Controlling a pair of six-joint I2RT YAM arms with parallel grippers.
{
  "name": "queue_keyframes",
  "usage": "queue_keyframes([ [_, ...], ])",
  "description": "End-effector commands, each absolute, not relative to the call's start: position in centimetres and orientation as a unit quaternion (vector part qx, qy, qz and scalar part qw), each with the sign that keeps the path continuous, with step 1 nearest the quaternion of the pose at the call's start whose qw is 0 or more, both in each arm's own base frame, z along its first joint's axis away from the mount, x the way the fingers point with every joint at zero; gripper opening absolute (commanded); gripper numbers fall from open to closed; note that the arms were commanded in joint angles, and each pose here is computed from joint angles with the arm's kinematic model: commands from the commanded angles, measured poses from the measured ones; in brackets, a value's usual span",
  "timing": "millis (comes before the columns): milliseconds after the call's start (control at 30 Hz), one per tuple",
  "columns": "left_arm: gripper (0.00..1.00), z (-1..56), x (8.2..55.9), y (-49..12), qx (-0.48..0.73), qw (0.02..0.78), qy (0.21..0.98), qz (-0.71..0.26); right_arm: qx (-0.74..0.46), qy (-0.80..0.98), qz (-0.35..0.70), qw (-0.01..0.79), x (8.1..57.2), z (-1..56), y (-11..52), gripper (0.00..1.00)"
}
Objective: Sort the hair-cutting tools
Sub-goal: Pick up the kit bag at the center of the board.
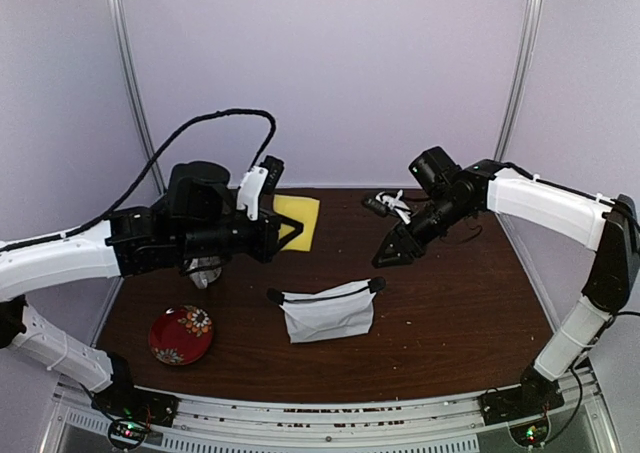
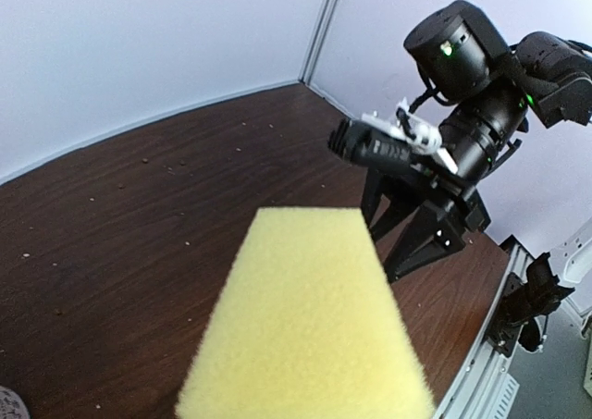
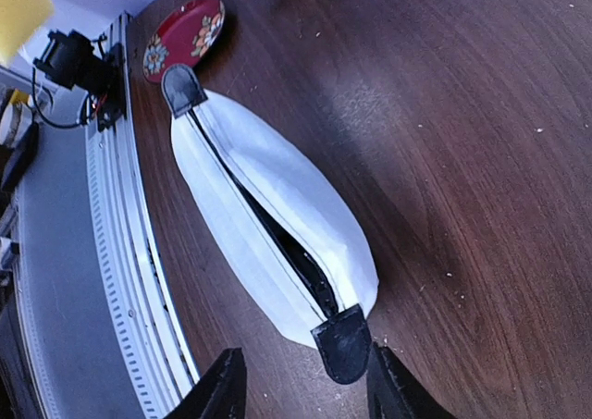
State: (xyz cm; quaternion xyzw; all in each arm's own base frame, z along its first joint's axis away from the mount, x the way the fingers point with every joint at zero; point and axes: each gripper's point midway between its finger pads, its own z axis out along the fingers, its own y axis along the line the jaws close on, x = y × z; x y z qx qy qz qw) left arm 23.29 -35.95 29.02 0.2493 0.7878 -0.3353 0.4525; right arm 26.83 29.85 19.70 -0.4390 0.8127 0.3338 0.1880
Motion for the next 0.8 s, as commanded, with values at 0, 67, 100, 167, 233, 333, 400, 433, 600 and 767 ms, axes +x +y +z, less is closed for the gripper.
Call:
queue_keyframes([
  [0,0.00,28.2,23.2,-32.4,0.258,0.471,0.800,-0.268,-0.516,0.793,0.254,0.202,26.7,18.8,30.8,0.47],
  [67,0.00,28.0,22.9,-31.5,0.246,0.471,0.803,-0.271,-0.547,0.783,0.213,0.205,26.9,17.8,31.3,0.48],
  [100,0.00,28.0,22.8,-31.2,0.238,0.474,0.803,-0.274,-0.566,0.774,0.197,0.205,26.9,17.4,31.6,0.48],
  [167,0.00,28.0,22.6,-30.4,0.220,0.480,0.801,-0.282,-0.589,0.763,0.170,0.206,27.0,17.0,32.4,0.49],
  [233,0.00,27.8,22.5,-29.7,0.202,0.486,0.800,-0.289,-0.604,0.754,0.151,0.209,27.1,16.7,33.3,0.50],
  [333,0.00,27.8,22.4,-28.6,0.180,0.494,0.799,-0.293,-0.621,0.744,0.125,0.211,27.3,16.2,34.8,0.51],
  [400,0.00,27.8,22.4,-27.8,0.167,0.501,0.799,-0.287,-0.632,0.738,0.110,0.210,27.1,15.9,36.1,0.51],
  [433,0.00,27.9,22.4,-27.4,0.162,0.505,0.798,-0.284,-0.639,0.732,0.109,0.208,26.7,15.8,36.8,0.51],
  [600,0.00,28.7,22.3,-25.8,0.145,0.521,0.794,-0.276,-0.662,0.713,0.117,0.201,25.5,15.2,39.6,0.52],
  [767,0.00,28.7,22.2,-24.7,0.132,0.525,0.796,-0.270,-0.674,0.704,0.111,0.197,24.8,14.5,41.4,0.55],
])
